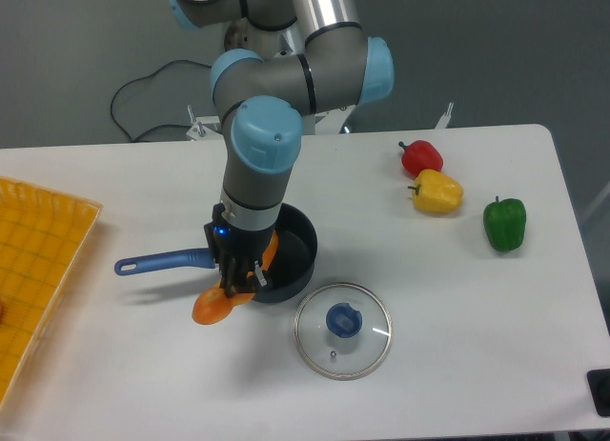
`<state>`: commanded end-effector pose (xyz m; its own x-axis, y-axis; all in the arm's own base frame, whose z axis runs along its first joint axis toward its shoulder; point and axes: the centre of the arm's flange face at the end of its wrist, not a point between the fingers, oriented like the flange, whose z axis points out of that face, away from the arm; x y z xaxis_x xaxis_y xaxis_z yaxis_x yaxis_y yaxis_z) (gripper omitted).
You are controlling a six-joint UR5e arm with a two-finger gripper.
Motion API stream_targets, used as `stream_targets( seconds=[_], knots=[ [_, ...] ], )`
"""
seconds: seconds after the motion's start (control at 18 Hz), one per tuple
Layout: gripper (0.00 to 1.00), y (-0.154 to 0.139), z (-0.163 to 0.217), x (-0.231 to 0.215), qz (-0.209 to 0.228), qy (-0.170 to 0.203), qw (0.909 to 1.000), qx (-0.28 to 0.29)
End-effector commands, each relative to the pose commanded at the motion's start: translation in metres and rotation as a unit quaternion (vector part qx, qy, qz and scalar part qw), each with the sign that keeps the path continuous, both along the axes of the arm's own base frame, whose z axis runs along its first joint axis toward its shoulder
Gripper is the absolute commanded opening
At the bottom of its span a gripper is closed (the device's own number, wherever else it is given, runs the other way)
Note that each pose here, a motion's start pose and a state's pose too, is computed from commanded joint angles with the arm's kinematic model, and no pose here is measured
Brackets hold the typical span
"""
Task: Place the long bread in the pot
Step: 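Lower the bread into the saucepan beside the handle, then tilt the bread upright, resting its end inside the saucepan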
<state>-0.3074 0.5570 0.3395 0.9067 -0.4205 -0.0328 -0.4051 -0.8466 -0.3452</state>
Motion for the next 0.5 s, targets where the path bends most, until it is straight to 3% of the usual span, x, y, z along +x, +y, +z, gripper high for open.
stream_targets(
  seconds=[0.22, 0.5],
  knots=[
    [0.19, -0.008, -0.011, -0.004, -0.008, -0.003, 0.9999, -0.006],
    [0.44, -0.007, -0.019, -0.007, -0.016, 0.003, 0.9999, -0.003]
  ],
)
